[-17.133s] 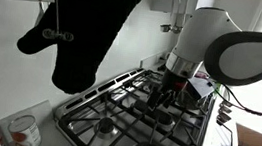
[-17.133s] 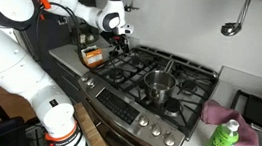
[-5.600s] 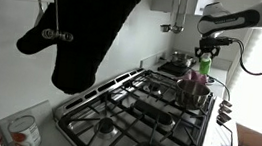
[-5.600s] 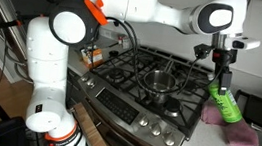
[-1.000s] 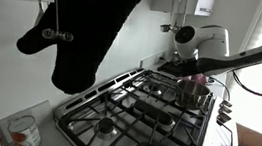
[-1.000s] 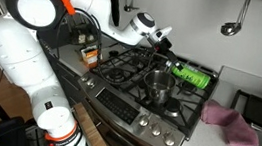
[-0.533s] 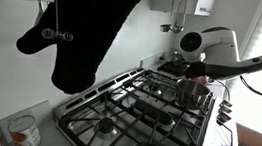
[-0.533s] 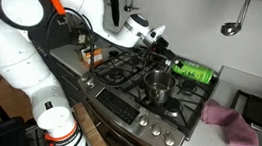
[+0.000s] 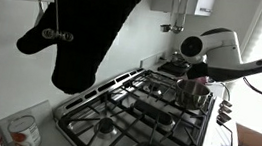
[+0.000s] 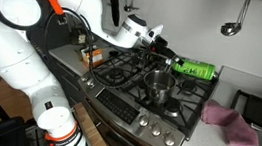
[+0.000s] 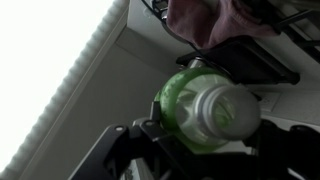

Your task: Pour the contents in the green bottle into the pot

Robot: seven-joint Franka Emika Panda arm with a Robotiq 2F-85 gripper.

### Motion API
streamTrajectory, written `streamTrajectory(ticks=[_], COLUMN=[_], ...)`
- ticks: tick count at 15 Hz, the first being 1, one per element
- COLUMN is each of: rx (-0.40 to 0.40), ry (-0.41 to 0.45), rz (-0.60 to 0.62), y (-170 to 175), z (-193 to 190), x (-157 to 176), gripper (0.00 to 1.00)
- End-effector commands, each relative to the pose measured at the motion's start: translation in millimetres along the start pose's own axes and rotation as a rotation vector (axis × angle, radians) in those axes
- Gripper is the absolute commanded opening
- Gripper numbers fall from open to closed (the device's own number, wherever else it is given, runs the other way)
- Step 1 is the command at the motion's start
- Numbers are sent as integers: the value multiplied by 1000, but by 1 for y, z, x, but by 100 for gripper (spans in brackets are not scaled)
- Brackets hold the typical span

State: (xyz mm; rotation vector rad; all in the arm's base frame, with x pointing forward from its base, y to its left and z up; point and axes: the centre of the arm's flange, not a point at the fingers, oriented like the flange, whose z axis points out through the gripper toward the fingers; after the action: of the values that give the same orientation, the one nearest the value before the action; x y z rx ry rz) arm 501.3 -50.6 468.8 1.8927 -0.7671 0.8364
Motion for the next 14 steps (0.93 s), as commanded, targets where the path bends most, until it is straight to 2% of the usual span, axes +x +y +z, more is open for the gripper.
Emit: streamTrajectory(ticks=[1, 14], rx=[-54, -148], ry=[62, 157], rz=[-2, -37], y=[7, 9], z=[-7, -9], x=[-1, 8], gripper=[45, 45])
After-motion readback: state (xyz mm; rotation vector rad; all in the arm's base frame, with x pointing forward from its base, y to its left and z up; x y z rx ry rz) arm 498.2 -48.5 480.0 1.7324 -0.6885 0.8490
